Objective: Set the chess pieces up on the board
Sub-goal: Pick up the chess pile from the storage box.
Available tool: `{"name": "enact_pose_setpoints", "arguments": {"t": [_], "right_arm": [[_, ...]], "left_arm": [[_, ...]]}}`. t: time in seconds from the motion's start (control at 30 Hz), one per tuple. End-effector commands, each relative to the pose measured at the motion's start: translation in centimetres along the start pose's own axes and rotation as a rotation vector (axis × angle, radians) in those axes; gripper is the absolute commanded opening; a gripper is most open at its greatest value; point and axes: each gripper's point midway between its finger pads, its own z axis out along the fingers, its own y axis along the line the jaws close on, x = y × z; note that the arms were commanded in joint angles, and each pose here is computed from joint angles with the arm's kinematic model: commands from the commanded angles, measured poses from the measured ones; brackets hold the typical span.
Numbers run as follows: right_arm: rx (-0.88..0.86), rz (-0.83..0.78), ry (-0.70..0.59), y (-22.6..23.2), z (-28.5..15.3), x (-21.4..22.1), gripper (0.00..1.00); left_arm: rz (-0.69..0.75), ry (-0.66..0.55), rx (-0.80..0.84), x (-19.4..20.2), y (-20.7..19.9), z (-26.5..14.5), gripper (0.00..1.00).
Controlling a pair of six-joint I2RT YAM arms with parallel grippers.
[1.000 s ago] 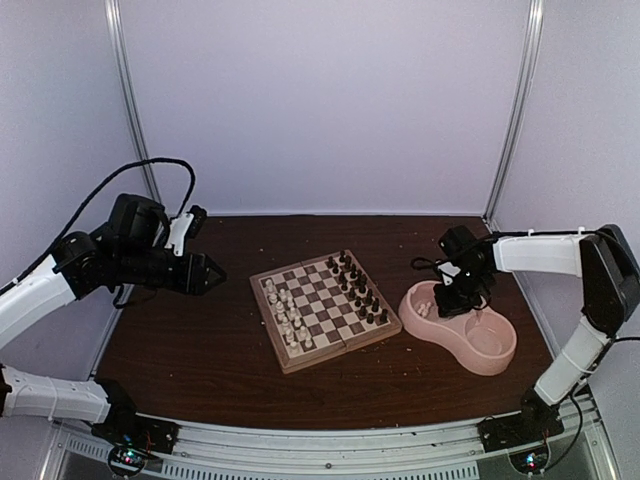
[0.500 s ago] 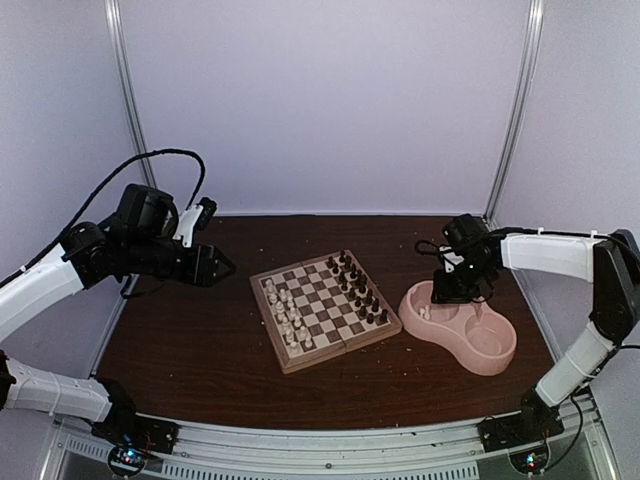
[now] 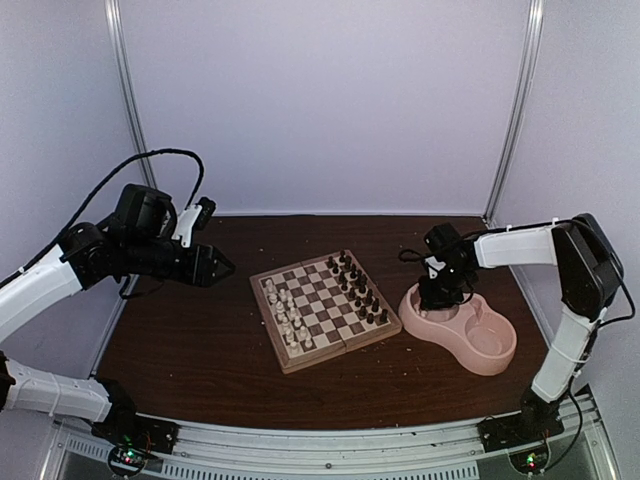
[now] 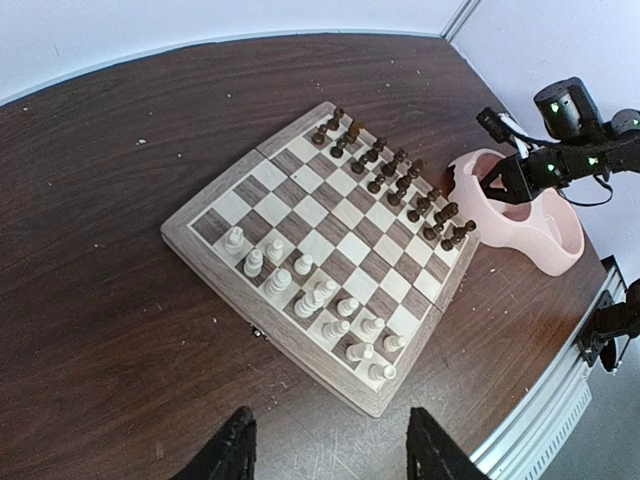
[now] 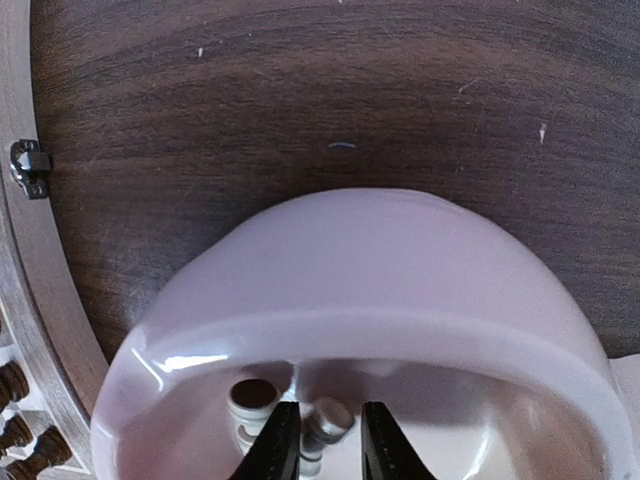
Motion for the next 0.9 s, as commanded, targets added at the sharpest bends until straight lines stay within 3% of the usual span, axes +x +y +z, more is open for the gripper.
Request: {"name": "enact_pose_setpoints", "arguments": {"t": [0.0,0.1,0.63,0.87], "right_arm": [[-0.024,-0.013,-0.022,1.0,-0.2,-0.9,0.19],[-0.027,-0.027,-0.052,1.1,-1.3,-1.4,0.1],[-0.062,-0.117,-0.393,1.0,-11.4,-3.8,0.1],[-0.42,-0.141,-0.537,6.4,-15.6,-3.6,0.1]], "left_arm": [[0.013,-0.025,0.007,-0.2,0.0,-0.3,0.51],[0.005,-0.019,0.009,0.1,0.0,-0.2,0.51],[-0.075,0.009,0.096,1.7,-0.9,1.1,0.52],[-0.137,-0.011,0.371,1.1,-5.5,2.9,0.49]]}}
